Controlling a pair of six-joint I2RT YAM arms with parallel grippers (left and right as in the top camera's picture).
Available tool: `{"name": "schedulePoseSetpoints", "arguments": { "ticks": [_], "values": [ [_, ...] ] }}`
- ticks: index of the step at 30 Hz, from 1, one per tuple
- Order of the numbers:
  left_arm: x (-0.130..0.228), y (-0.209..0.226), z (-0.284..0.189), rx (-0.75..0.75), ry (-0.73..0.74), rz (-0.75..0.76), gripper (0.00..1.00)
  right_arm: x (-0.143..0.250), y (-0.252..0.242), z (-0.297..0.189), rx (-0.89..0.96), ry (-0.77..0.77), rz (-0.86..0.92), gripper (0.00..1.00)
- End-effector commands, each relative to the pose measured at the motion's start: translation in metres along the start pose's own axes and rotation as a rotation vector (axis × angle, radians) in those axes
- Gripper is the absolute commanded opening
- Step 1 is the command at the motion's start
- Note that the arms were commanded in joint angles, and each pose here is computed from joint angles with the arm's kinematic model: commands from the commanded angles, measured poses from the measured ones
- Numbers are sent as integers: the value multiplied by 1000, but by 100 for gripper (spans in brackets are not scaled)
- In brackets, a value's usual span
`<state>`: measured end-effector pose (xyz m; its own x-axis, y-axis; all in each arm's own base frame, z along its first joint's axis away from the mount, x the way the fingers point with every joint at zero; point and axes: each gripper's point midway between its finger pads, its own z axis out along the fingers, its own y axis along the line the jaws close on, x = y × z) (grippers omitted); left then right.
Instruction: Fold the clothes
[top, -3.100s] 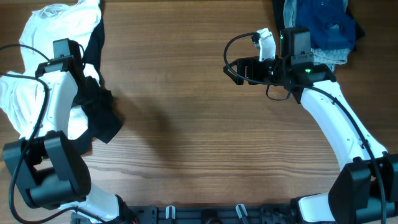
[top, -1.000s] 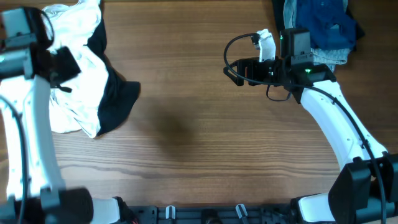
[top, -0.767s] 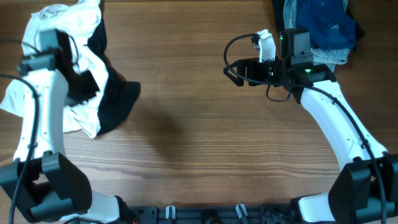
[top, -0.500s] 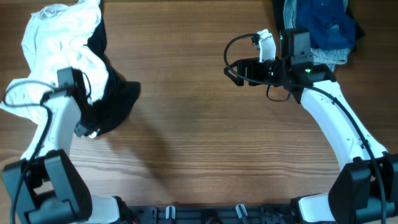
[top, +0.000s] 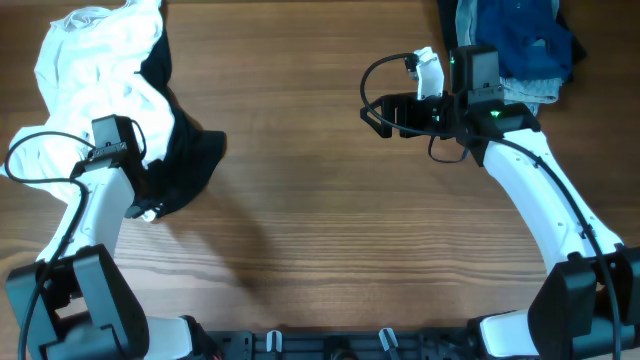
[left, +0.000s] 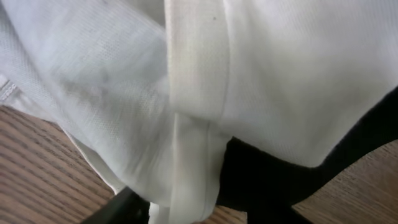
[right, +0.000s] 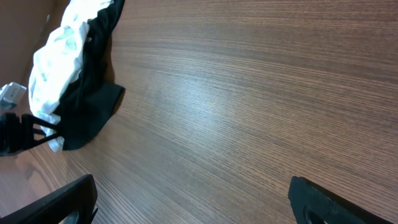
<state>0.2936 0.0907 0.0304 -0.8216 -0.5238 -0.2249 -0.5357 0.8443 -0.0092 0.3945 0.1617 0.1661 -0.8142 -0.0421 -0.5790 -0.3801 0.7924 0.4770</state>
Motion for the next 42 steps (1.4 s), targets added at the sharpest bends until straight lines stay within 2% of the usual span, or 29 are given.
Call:
{"name": "schedulePoseSetpoints", "arguments": {
  "ticks": [1,6,11,15,19,26,32,42],
  "values": [
    [-1,4,-5,-11,-17,6,33,-6,1,1,4,-9,4,99],
    [-1,5,-3,-15,-15,7,24,-6,1,1,4,-9,4,99],
    [1,7,6,-35,7,7,4,-6,1,1,5,-10,3,99],
    [0,7,8,-34,4,2,4,-7,1,1,4,-11,2,99],
    [-18,3,-17,-19,-45,-6,4,-7,1,1,4,-11,2,99],
    [-73,-10,-131,57,-239,-21,4,-8,2,1,4,-15,0,99],
    [-109,-60,-261,399,-507,36,4,-12,2,1,1,-31,17,91],
    [-108,-144,-427,806,-857,222,4,-30,15,-26,-19,-115,-20,89]
  ]
}}
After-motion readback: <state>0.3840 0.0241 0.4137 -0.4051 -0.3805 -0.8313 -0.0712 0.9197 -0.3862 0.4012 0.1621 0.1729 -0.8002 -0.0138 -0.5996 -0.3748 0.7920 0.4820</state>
